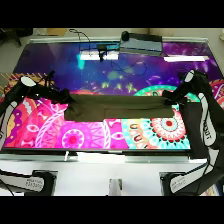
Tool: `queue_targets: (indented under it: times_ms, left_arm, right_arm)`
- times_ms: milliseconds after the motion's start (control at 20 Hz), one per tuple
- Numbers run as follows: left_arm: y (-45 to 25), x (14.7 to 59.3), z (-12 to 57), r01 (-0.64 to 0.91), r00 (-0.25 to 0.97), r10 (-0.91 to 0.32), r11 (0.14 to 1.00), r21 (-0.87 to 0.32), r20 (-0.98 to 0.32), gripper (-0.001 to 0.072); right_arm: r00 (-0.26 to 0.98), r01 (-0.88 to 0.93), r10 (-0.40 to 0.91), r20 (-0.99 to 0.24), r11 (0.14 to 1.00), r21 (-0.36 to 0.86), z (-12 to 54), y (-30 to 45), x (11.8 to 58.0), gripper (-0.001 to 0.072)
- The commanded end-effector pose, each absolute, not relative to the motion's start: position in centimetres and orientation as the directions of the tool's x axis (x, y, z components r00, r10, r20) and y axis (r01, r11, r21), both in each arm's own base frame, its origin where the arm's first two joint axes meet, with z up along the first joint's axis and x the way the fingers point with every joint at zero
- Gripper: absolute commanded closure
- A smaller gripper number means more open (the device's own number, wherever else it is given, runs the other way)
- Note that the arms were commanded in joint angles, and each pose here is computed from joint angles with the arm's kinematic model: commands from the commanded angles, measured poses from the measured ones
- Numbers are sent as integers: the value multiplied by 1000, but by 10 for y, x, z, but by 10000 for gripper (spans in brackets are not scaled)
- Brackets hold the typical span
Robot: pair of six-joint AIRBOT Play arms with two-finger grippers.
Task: Fold the shirts.
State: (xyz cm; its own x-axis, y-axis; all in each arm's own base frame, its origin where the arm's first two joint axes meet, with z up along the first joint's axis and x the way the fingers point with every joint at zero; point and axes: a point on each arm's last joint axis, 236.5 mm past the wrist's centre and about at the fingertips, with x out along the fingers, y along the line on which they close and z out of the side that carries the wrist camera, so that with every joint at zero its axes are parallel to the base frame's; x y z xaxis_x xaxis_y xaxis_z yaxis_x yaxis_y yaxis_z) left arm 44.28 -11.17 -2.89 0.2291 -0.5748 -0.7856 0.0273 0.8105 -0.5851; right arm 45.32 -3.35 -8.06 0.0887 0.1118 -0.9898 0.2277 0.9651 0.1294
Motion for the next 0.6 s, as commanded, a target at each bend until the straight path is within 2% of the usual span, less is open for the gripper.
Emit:
queue_targets:
  times_ms: [0, 100, 150, 200, 250, 300, 400, 450, 550]
  left_arm:
    - [-103, 458, -34, 12, 258, -565, 813, -582, -784, 670]
    - [-101, 464, -36, 6, 279, -555, 817, -577, -783, 670]
    - [-102, 465, -40, -9, 276, -556, 814, -580, -784, 663]
    - [-104, 464, -43, -30, 268, -563, 806, -591, -782, 526]
    - [-108, 464, -43, -53, 265, -577, 791, -610, -772, 236]
    - [-112, 465, -35, -56, 270, -602, 769, -636, -751, 61]
    - [-113, 463, -9, 0, 267, -638, 749, -663, -722, 61]
    - [-111, 463, 7, 26, 277, -642, 748, -663, -715, 61]
    - [-108, 465, 37, 69, 321, -642, 749, -659, -696, 61]
  right_arm:
    - [154, 242, 87, -984, 962, 123, -84, -38, 474, 681]
    - [167, 267, 100, -981, 953, 142, -84, -35, 477, 680]
    - [167, 270, 113, -979, 950, 155, -85, -32, 478, 617]
    - [168, 276, 137, -976, 944, 180, -85, -26, 478, 449]
    - [169, 273, 168, -971, 939, 210, -83, -19, 478, 211]
    - [155, 250, 203, -967, 939, 237, -78, -11, 475, 25]
    - [89, 150, 185, -979, 969, 197, -69, -26, 459, 18]
    - [71, 171, 157, -985, 971, 167, -68, -44, 452, 19]
    - [75, 286, 209, -975, 932, 222, -69, -66, 446, 21]
